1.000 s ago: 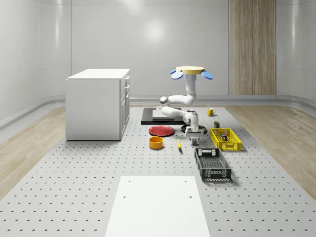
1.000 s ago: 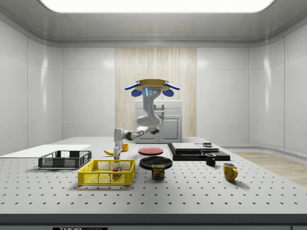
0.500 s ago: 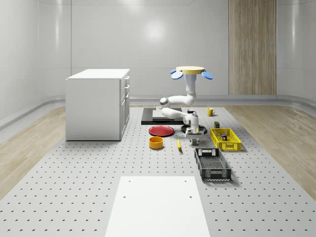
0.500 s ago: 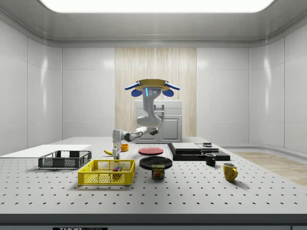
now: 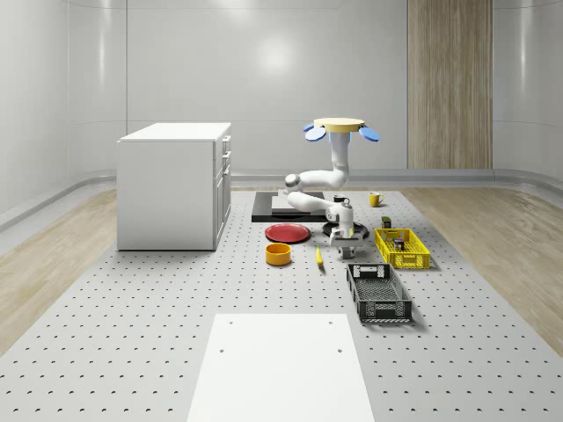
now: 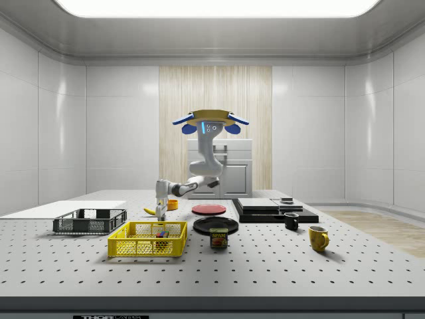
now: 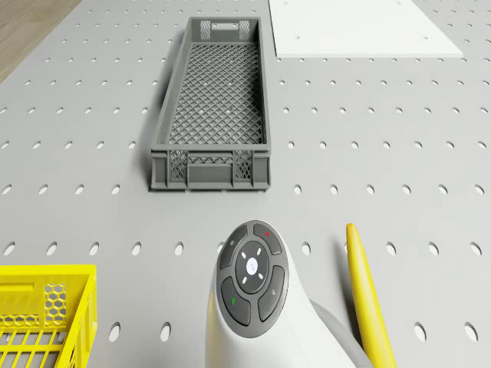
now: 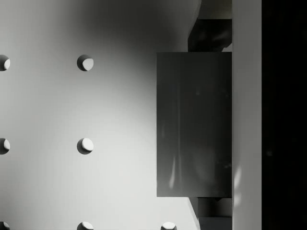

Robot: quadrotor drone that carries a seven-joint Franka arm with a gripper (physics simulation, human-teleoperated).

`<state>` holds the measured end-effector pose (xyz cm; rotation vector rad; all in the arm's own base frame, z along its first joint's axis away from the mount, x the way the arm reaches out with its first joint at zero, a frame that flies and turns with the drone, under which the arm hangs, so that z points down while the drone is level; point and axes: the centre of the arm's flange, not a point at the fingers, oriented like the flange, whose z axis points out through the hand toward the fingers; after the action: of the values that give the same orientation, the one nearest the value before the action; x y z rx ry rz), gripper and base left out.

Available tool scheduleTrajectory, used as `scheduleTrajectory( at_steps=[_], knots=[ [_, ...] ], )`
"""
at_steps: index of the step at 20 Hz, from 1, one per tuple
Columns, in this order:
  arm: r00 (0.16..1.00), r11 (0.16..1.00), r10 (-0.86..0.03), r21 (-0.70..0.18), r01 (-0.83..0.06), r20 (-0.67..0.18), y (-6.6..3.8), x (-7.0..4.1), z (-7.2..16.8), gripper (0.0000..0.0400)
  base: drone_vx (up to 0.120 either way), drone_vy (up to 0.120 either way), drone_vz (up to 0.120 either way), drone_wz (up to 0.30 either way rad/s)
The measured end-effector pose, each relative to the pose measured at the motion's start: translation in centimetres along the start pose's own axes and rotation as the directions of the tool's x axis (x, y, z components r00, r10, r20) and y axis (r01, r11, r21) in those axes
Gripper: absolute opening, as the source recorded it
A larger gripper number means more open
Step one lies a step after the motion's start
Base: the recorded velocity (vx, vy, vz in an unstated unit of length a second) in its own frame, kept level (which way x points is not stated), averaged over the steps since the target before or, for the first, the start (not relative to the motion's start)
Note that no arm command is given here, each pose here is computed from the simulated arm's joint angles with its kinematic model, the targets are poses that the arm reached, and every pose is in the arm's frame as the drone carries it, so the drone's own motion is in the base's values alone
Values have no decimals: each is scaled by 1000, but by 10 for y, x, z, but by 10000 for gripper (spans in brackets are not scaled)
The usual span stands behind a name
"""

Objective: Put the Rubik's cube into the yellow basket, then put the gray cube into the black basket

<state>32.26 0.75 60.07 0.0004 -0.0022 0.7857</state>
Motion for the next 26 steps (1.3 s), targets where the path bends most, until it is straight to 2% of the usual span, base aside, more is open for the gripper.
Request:
scheduleTrajectory(
  at_steps=[3, 7, 14, 18, 26],
  knots=[
    [1000, 1000, 0, 0, 0, 0, 0, 0, 0, 286, 0, 0, 0, 0],
    [1000, 1000, 0, 0, 0, 0, 0, 0, 0, 263, 0, 0, 0, 0],
    [1000, 1000, 0, 0, 0, 0, 0, 0, 0, 253, 0, 0, 0, 0],
    [1000, 1000, 0, 0, 0, 0, 0, 0, -10, 251, 0, 0, 0, 0],
    [1000, 1000, 0, 0, 0, 0, 0, 0, -33, 250, 0, 0, 120, 0]
  ],
)
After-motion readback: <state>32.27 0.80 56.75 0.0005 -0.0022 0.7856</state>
